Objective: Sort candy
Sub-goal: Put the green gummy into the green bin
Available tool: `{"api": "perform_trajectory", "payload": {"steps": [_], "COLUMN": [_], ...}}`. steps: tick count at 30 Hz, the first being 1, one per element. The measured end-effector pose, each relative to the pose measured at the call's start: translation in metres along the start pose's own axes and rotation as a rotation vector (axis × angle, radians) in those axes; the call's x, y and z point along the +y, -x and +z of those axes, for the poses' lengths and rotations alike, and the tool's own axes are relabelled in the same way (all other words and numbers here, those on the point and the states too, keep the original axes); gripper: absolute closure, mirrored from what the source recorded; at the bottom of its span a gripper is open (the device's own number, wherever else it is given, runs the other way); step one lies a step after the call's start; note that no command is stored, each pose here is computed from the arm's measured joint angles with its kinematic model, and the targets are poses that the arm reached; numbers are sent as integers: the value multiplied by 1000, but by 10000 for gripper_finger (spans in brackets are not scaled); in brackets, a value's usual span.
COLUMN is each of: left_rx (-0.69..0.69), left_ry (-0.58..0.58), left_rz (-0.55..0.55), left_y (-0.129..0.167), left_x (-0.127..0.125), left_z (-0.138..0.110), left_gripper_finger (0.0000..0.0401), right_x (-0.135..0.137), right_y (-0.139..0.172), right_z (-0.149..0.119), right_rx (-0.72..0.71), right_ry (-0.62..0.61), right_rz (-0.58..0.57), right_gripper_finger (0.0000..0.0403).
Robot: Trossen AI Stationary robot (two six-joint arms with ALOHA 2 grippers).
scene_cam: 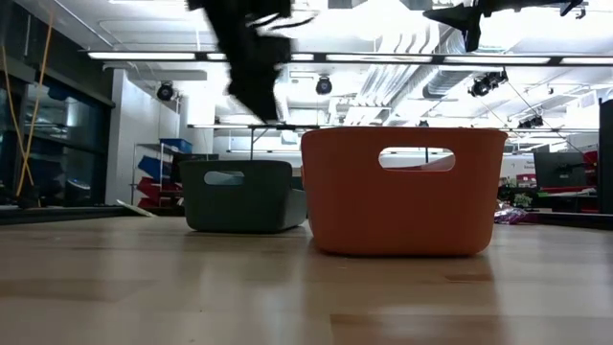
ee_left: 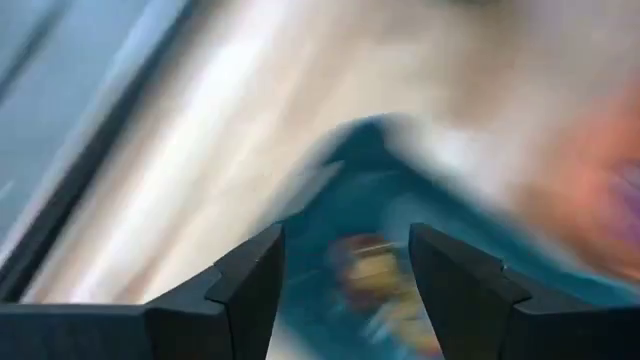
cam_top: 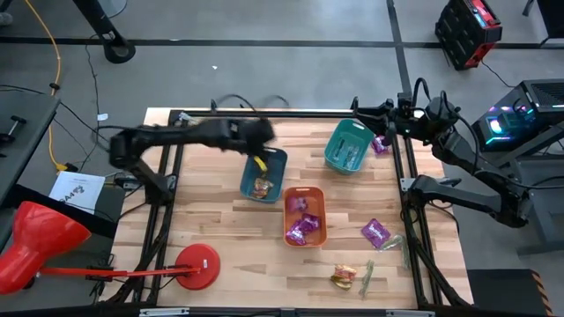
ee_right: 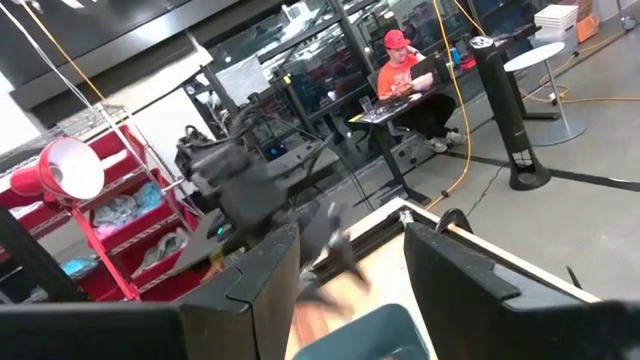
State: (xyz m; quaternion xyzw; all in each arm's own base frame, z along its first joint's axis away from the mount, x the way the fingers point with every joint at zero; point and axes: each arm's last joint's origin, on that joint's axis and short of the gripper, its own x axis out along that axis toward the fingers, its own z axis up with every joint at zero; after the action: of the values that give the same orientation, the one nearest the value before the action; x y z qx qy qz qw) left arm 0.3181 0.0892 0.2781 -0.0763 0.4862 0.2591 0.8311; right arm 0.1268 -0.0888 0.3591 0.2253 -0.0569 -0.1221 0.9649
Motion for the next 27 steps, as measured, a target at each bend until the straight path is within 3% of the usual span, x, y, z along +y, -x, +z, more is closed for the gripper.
{"api": "perform_trajectory", "payload": {"steps": [3,6,8,10,16,19,27], "left_rx": [24,24,-29,-65,-139,-223,-312], "left_ry": [299,696,986,1186,1492,1656,1872], "left_rz": [207,399,485,538,648,682,721], "left_y": [-1,-7,-9,-16,-41,-50,-76], "left_x": [51,93,113,127,156,167,187], "left_z": [-34,-77,-100,-120,-153,-158,-162], "left_gripper_finger": [196,196,196,196,196,196,197], "right_x": [0,0,0,0,1,1,1], "right_y": [0,0,0,0,0,0,0], "right_z": [0,0,0,0,4,4,4], "right_rx": [-1,-1,-1,-6,-41,-41,-44], "right_ry": [-3,-5,-5,-5,-15,-16,19], "right_rz": [1,1,0,-8,3,2,-1], "right_gripper_finger": [226,226,226,226,226,226,226]}}
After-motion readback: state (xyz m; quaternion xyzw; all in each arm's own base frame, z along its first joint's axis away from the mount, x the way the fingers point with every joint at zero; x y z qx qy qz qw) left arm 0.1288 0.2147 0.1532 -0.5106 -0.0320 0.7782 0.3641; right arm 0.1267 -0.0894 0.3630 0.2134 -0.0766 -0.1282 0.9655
